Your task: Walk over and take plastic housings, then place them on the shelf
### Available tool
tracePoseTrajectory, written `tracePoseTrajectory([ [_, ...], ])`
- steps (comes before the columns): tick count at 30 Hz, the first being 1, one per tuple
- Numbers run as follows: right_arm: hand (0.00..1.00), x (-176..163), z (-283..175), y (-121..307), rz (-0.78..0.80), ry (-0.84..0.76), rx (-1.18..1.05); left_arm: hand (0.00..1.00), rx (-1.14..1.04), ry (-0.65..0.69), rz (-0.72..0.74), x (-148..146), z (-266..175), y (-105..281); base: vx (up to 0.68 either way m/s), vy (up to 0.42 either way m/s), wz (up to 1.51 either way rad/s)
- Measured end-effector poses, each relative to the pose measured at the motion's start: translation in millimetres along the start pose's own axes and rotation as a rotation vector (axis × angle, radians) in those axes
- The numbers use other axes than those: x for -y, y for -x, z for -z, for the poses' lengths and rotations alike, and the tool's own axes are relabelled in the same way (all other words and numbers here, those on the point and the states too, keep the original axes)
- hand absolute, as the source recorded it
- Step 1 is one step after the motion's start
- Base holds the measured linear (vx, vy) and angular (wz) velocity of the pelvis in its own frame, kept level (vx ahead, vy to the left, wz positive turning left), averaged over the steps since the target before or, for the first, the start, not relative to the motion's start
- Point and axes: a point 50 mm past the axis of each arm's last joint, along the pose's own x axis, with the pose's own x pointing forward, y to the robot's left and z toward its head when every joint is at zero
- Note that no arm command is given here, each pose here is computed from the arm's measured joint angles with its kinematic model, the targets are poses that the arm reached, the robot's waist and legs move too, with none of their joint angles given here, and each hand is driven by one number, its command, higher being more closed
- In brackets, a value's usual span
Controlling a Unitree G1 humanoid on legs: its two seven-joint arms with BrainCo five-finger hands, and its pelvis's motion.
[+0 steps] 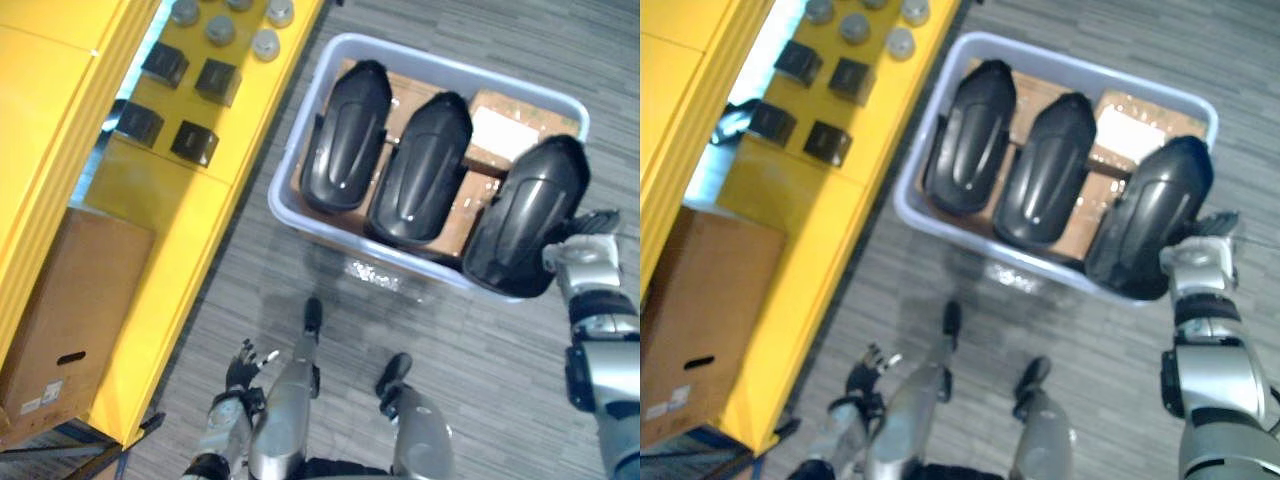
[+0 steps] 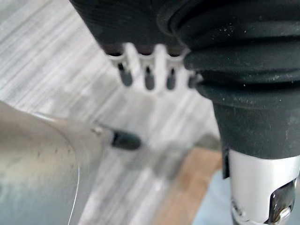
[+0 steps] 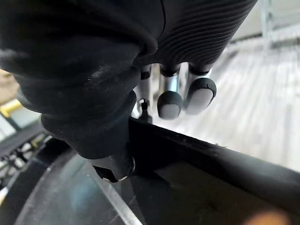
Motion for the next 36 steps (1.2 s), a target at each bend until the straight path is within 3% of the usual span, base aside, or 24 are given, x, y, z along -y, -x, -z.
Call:
tracePoseTrajectory([
  [7,1.0,-6,6,19,0.09,-0.033,0.12,0.0,0.068,0.073,-0.116,-32,-15,3,0.01,-0.042,-0.05],
  [13,1.0,-27,26,57,0.103,-0.056,0.202,0.0,0.109,0.116,-0.36,-75,-23,12,0.04,-0.035,-0.09],
  [19,1.0,-31,45,86,0.114,-0.027,0.291,0.0,0.292,0.115,-0.419,-75,-63,13,0.07,-0.007,-0.02],
  [23,1.0,-32,44,102,0.127,-0.051,0.384,0.0,0.502,0.154,-0.291,-53,-110,19,0.02,0.003,-0.02],
  [26,1.0,-26,29,108,0.147,-0.097,0.485,0.0,0.583,0.142,-0.089,-21,-132,23,0.02,0.006,-0.07],
  [30,1.0,-26,1,123,0.136,-0.16,0.662,0.0,0.53,0.134,0.201,22,-132,25,-0.02,0.01,-0.02],
  [36,1.0,-33,-29,151,0.047,-0.261,0.877,0.0,0.367,0.097,0.384,59,-115,22,-0.09,0.026,-0.11],
])
